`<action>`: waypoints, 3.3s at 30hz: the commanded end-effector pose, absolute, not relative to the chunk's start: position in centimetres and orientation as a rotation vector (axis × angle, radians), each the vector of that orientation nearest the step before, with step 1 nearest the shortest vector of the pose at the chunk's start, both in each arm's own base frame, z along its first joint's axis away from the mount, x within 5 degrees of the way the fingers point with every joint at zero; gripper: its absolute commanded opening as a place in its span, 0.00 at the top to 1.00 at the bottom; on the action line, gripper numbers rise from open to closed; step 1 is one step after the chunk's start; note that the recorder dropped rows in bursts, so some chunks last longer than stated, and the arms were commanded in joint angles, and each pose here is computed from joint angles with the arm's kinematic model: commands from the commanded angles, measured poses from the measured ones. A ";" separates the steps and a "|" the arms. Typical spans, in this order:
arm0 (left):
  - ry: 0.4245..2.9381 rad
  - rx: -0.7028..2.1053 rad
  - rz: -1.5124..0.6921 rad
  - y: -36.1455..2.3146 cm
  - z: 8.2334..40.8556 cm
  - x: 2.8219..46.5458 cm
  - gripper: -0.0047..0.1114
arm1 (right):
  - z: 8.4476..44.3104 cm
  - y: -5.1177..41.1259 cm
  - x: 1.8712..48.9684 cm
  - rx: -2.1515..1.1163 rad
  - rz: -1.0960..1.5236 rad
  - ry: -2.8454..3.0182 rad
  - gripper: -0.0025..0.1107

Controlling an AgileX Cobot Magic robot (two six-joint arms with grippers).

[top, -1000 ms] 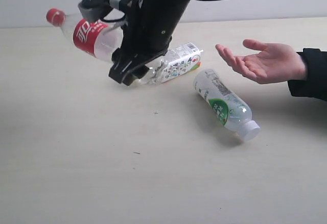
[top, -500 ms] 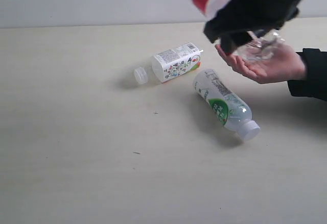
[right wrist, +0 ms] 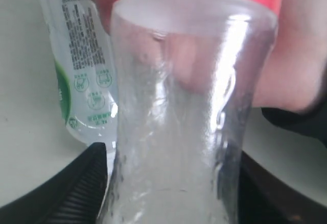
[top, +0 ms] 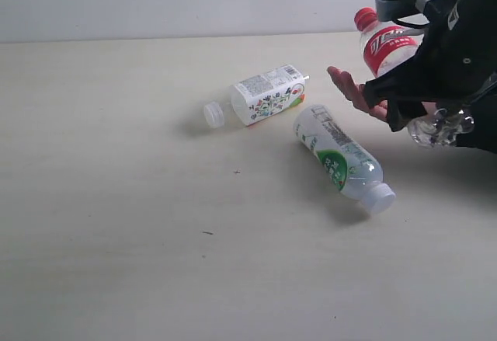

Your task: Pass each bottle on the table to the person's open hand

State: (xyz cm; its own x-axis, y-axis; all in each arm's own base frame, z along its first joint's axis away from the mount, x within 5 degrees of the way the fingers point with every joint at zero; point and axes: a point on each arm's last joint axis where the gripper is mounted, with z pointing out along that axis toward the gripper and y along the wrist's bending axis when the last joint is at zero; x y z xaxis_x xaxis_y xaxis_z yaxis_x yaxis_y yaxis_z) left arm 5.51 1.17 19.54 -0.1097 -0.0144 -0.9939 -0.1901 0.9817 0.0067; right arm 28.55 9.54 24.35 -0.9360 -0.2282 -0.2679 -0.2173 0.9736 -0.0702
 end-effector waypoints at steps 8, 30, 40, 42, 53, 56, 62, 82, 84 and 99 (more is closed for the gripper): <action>1.674 -0.156 0.141 1.1 19.5 5.5 0.96 | 21.8 9.7 30.4 -0.311 -0.103 2.826 0.98; 1.674 -0.156 0.141 1.1 19.5 5.5 0.96 | 20.8 9.9 31.2 -0.347 -0.119 2.790 0.98; 1.674 -0.156 0.141 1.1 19.5 5.5 0.96 | 20.7 9.6 30.7 -0.349 -0.160 2.859 0.98; 1.674 -0.156 0.141 1.1 19.5 5.5 0.96 | 20.7 9.5 30.6 -0.349 -0.163 2.865 0.98; 1.674 -0.156 0.141 1.1 19.5 5.5 0.96 | 20.6 9.5 30.5 -0.344 -0.167 2.881 0.86; 1.674 -0.156 0.141 1.1 19.5 5.5 0.96 | 20.6 9.5 30.4 -0.344 -0.169 2.885 0.78; 1.674 -0.156 0.141 1.1 19.5 5.5 0.96 | 20.6 9.5 30.4 -0.344 -0.173 2.891 0.59; 1.674 -0.156 0.141 1.1 19.5 5.5 0.96 | 21.3 9.5 30.9 -0.367 -0.162 2.800 0.32; 1.674 -0.156 0.141 1.1 19.5 5.5 0.96 | 21.7 9.5 30.9 -0.367 -0.157 2.783 0.32; 1.674 -0.156 0.141 1.1 19.5 5.5 0.96 | 26.7 9.2 29.7 -0.342 -0.072 2.574 0.32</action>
